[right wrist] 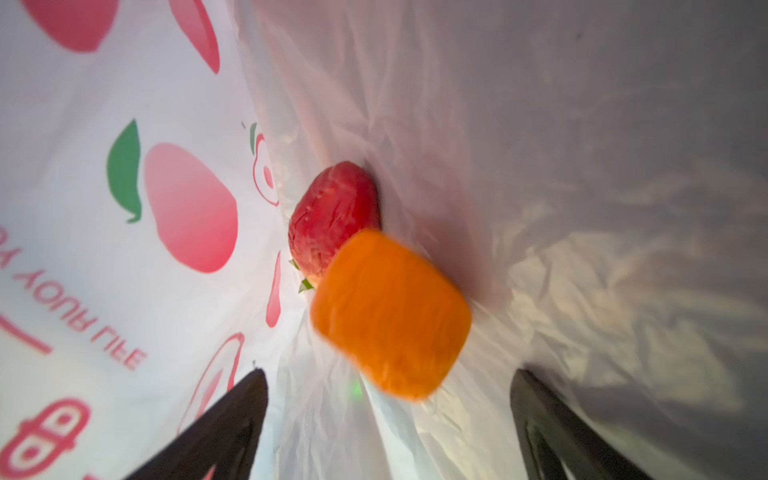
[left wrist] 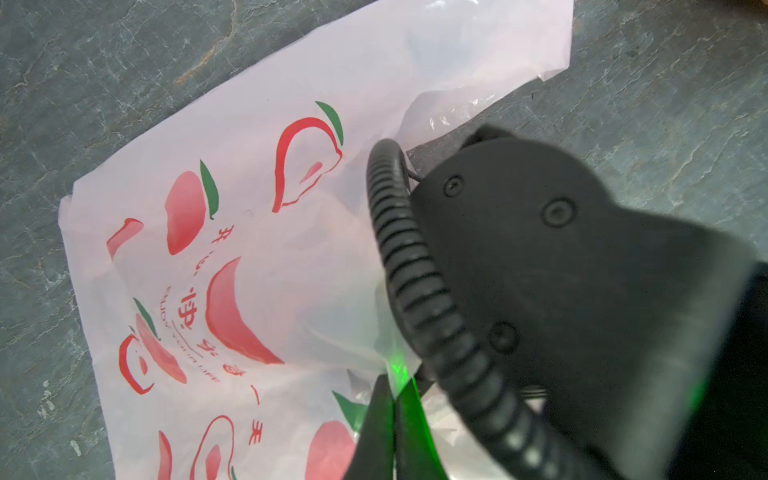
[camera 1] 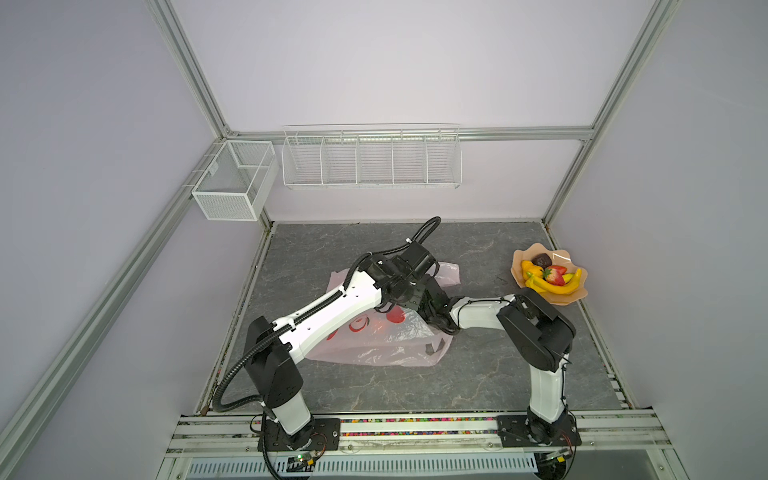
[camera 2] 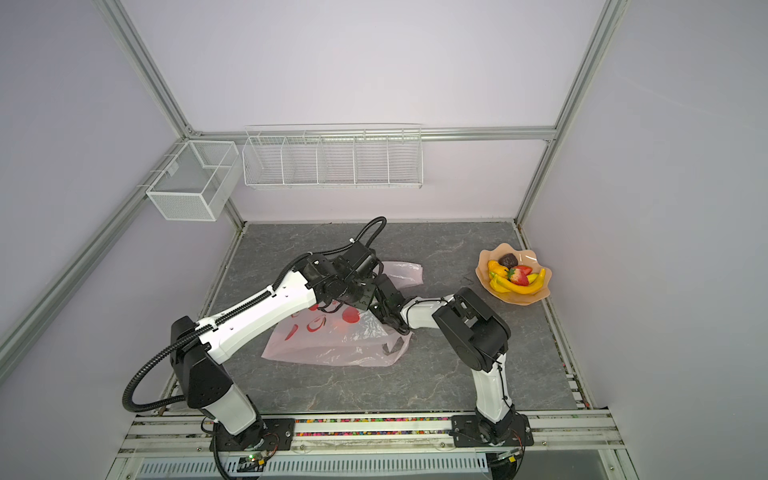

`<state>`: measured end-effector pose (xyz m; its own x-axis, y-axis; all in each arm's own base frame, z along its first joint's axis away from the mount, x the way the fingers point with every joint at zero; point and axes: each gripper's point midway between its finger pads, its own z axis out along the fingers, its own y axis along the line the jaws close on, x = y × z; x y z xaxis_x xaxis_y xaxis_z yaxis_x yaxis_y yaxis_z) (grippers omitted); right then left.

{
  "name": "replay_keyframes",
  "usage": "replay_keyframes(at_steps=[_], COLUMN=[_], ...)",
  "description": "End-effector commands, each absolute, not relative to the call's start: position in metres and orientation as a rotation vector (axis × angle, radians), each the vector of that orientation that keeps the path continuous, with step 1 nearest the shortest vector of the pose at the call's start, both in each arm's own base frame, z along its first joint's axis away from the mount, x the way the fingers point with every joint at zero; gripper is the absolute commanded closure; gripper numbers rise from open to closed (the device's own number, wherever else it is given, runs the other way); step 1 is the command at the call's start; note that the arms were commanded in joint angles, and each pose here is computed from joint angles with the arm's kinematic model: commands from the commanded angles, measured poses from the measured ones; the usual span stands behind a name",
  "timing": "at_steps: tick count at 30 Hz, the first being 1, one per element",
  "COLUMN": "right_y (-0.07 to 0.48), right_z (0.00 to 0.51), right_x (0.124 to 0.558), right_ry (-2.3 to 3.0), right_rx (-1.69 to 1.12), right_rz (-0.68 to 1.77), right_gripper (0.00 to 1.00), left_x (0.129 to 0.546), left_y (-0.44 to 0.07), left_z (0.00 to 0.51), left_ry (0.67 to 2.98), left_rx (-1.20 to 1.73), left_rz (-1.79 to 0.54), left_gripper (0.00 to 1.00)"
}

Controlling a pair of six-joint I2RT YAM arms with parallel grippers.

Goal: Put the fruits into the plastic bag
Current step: 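Lower the orange into the bag and open the right gripper, then withdraw the right gripper from the bag toward the fruit bowl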

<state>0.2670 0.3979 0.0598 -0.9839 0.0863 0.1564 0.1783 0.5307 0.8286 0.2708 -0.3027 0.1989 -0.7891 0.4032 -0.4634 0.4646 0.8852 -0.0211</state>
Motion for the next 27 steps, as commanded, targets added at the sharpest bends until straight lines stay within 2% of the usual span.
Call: replay_keyframes(at_steps=[1, 8, 27], right_y=[0.377, 0.344, 0.246], right_z=[0.059, 0.056, 0.088], right_x=[0.257, 0.252, 0.261], right_ry=[-2.692, -2.755, -2.931], right_rx=[-0.260, -0.307, -0.411], right_rz=[-1.366, -1.273, -1.129], right_gripper=[0.04, 0.05, 0.04], left_x=[0.270, 0.269, 0.267], left_y=[-0.296, -0.291, -0.290], left_z=[0.204, 0.202, 0.195], left_ry=[2.586, 2.586, 2.595], left_rx=[0.607, 0.601, 0.605], left_rz=[-0.187, -0.169, -0.168], left_gripper=[1.00, 1.00, 1.00])
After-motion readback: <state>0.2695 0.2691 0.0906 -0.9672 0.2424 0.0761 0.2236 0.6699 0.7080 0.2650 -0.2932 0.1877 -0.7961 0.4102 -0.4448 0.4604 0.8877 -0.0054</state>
